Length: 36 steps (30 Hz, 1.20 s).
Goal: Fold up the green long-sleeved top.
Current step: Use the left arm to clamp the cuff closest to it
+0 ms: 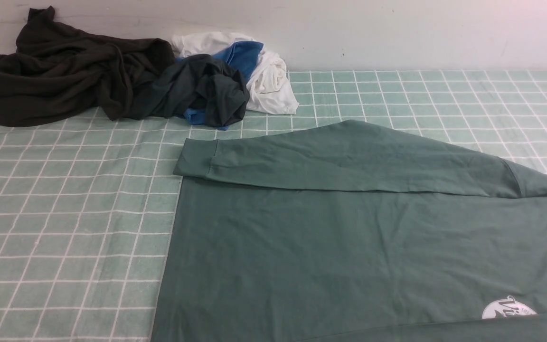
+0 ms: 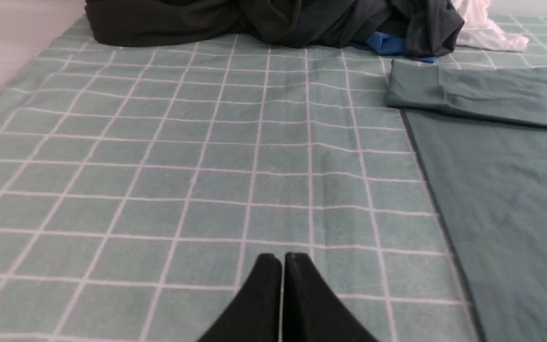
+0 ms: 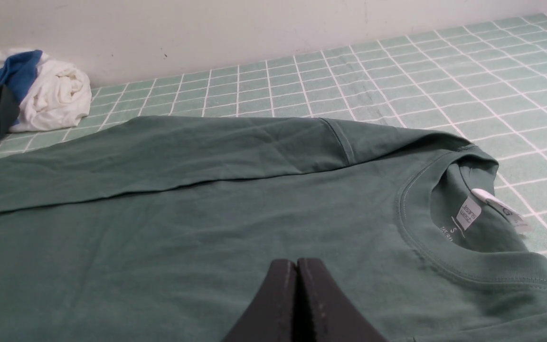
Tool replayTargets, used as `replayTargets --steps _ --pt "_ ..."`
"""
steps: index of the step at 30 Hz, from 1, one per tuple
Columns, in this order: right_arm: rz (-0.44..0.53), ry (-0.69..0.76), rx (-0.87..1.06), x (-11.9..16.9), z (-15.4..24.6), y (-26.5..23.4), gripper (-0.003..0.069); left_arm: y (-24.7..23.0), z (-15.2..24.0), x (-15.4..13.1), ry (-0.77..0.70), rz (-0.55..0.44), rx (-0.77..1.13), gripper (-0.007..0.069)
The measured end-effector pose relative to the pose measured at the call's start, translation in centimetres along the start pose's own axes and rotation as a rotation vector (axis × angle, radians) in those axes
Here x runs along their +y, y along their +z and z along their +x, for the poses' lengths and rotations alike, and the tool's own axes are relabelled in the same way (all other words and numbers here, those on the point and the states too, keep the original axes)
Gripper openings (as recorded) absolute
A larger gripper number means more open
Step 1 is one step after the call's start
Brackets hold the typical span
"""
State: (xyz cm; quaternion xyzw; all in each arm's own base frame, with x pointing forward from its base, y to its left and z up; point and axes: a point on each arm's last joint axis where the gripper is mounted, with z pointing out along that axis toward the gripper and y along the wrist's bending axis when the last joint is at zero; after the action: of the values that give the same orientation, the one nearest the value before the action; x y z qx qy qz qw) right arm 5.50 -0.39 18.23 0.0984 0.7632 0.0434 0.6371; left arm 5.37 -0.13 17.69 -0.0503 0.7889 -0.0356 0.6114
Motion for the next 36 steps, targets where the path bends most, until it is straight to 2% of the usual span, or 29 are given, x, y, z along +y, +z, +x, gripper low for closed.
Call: replayTargets --steps 3,5,7,8,9,10,15,19,24,26,28,29,30,32,33,35,36 --pt "-0.007 0.028 0.003 0.1 0.0 0.0 -0.0014 0.0 0.1 -0.3 -0.167 0.040 0.000 -0.0003" --pt "-0.022 0.090 0.007 0.2 0.1 0.0 -0.0014 0.0 0.1 -0.7 -0.346 0.080 0.001 -0.0003" --pt "-0.049 0.206 0.014 0.5 0.1 0.0 -0.0014 0.0 -0.1 -1.2 -0.575 0.135 0.009 -0.0003" --pt "-0.073 0.316 0.021 0.7 0.1 0.0 -0.0014 0.0 -0.2 -1.4 -0.716 0.170 0.011 -0.0003" --pt "-0.084 0.367 0.026 0.8 0.1 0.0 -0.0014 -0.1 -0.3 -1.5 -0.763 0.183 0.011 -0.0003" --pt "-0.110 0.493 0.038 1.0 0.1 -0.1 -0.0014 -0.1 -0.4 -1.7 -0.842 0.205 0.011 -0.0003" --pt "-0.191 0.831 0.078 1.8 -0.1 -0.2 -0.0014 -0.1 -0.6 -1.8 -0.902 0.226 0.005 -0.0003" --pt "-0.214 0.922 0.077 2.0 -0.3 -0.2 -0.0014 -0.1 -0.8 -1.7 -0.909 0.227 -0.010 -0.0003" --pt "-0.211 0.904 0.067 1.9 -0.3 -0.2 -0.0014 -0.6 -1.6 -2.2 -0.765 0.259 -0.012 -0.0003" --pt "-0.210 0.846 0.061 1.9 -0.3 -0.2 -0.0014 -2.1 -4.5 -2.9 -0.516 0.314 -0.090 -0.0003" --pt "-0.210 0.785 0.058 1.9 -0.3 -0.2 -0.0014 -2.9 -6.0 -3.2 -0.398 0.331 -0.126 -0.0003" --pt "-0.213 0.734 0.055 2.0 -0.4 -0.3 -0.0014 -3.4 -6.9 -3.5 -0.329 0.338 -0.130 -0.0003" --pt "-0.221 0.609 0.036 2.1 -1.1 -0.5 -0.0014 -3.9 -8.5 -3.9 -0.218 0.343 -0.075 -0.0003" --pt "-0.228 0.446 -0.018 2.4 -3.0 -1.0 -0.0014 -3.3 -10.0 -4.2 -0.117 0.325 0.058 -0.0003" --pt "-0.224 0.410 -0.029 2.5 -3.5 -1.1 -0.0014 -3.2 -10.4 -4.2 -0.093 0.320 0.092 -0.0003" --pt "-0.197 0.164 -0.057 3.1 -7.5 -1.3 -0.0014 -2.1 -13.1 -4.2 0.062 0.280 0.300 -0.0003" --pt "-0.185 0.090 -0.030 3.3 -8.5 -0.9 -0.0014 -1.3 -13.9 -4.0 0.112 0.257 0.367 -0.0003"
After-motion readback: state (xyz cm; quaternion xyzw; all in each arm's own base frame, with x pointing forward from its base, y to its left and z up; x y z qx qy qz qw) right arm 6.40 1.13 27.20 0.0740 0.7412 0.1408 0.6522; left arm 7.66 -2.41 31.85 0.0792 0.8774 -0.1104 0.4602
